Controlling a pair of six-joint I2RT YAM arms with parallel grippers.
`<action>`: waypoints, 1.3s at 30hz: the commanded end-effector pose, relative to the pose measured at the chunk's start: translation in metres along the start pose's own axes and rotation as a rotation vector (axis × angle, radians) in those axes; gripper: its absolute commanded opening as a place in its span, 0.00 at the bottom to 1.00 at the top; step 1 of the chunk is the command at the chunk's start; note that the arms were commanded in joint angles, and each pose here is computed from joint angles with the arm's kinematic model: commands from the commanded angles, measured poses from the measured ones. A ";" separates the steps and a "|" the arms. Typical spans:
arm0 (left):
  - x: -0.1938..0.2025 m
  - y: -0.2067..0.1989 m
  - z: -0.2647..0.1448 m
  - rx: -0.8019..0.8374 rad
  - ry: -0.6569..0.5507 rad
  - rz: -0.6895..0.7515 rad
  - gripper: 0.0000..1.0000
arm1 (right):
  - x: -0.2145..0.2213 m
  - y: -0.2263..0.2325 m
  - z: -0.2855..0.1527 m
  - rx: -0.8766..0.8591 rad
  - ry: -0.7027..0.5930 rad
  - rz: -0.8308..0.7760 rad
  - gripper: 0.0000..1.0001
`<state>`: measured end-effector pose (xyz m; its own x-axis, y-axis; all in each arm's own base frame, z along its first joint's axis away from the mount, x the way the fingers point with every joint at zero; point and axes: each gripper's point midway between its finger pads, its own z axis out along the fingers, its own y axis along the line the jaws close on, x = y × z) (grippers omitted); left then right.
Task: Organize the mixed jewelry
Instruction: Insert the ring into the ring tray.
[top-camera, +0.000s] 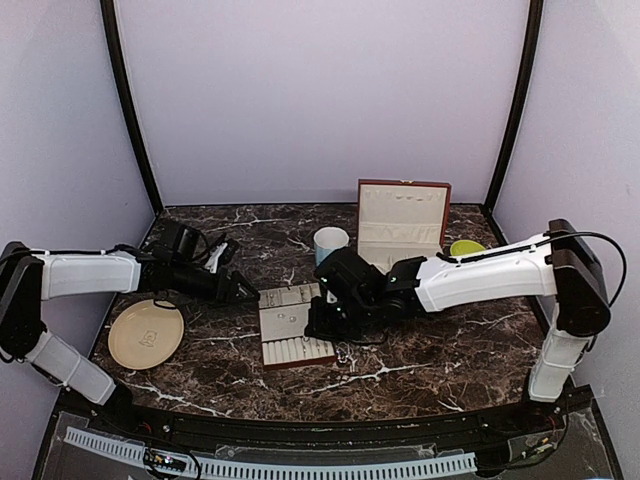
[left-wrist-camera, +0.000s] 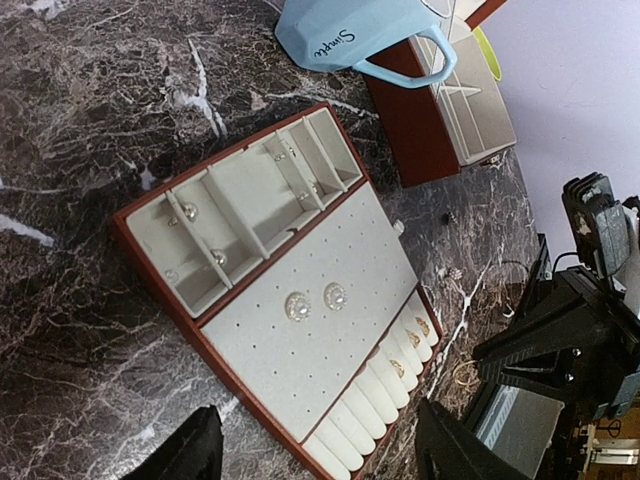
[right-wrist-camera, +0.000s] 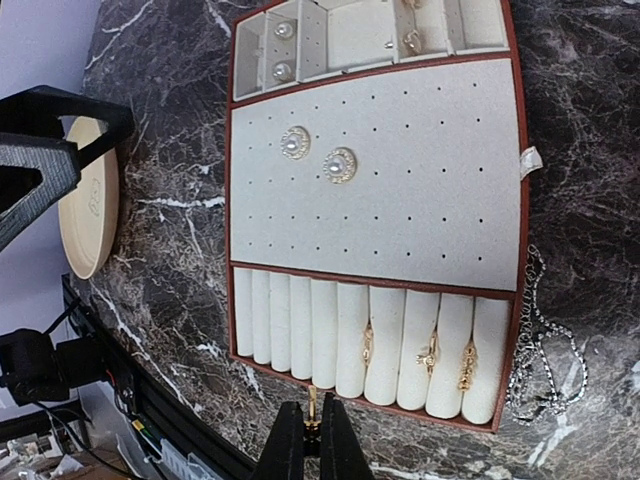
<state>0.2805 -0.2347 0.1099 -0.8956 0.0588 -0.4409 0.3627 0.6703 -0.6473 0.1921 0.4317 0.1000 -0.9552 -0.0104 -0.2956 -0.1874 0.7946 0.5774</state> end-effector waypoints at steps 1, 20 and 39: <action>0.009 -0.004 0.001 0.038 0.021 0.020 0.68 | -0.001 -0.009 0.003 0.106 -0.007 0.024 0.00; 0.021 -0.013 0.008 0.040 0.077 0.064 0.67 | -0.001 -0.024 0.022 0.266 0.031 0.038 0.00; 0.024 -0.012 0.012 0.045 0.093 0.061 0.67 | 0.003 -0.032 0.032 0.310 0.049 -0.005 0.00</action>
<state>0.2605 -0.2485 0.0991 -0.8921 0.1484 -0.4267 0.4159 0.6387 -0.6474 0.2025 0.4230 0.0548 -0.9715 -0.0214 -0.2359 -0.1017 0.9371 0.3339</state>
